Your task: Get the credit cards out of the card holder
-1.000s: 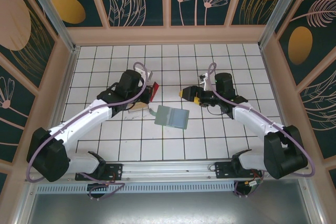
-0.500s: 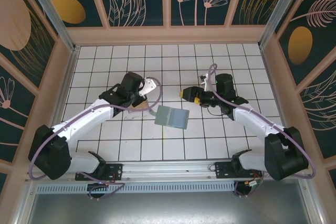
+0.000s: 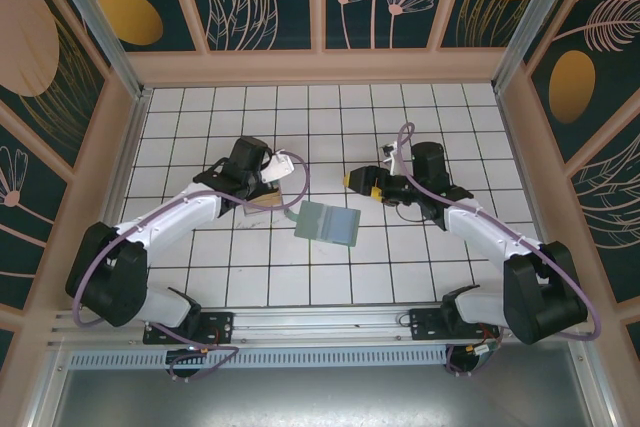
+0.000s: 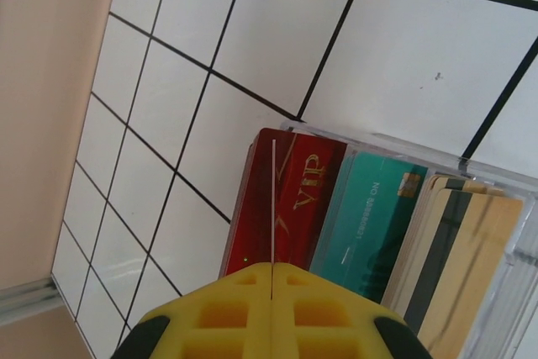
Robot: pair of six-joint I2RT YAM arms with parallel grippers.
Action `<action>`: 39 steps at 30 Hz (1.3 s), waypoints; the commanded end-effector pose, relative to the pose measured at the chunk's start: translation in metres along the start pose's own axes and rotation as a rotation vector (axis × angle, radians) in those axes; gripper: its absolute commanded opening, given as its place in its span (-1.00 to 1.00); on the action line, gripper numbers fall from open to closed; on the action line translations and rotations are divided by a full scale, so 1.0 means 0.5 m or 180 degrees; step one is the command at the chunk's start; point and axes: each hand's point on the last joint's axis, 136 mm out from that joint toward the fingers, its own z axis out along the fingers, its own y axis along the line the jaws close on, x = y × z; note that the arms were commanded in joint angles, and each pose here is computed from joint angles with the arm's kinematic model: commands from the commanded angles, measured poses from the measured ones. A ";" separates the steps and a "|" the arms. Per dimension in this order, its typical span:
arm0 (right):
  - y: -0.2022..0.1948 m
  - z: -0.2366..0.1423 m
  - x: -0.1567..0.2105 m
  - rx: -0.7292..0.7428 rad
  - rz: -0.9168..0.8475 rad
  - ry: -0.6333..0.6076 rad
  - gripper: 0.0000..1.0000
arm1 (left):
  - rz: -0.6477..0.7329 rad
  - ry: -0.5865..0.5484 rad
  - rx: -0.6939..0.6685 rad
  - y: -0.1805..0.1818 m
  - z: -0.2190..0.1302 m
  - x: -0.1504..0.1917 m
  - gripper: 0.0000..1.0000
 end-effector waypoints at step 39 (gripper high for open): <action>-0.010 -0.005 -0.006 -0.0073 -0.0021 -0.0077 0.97 | -0.0314 -0.0015 -0.0295 0.047 0.047 0.018 0.06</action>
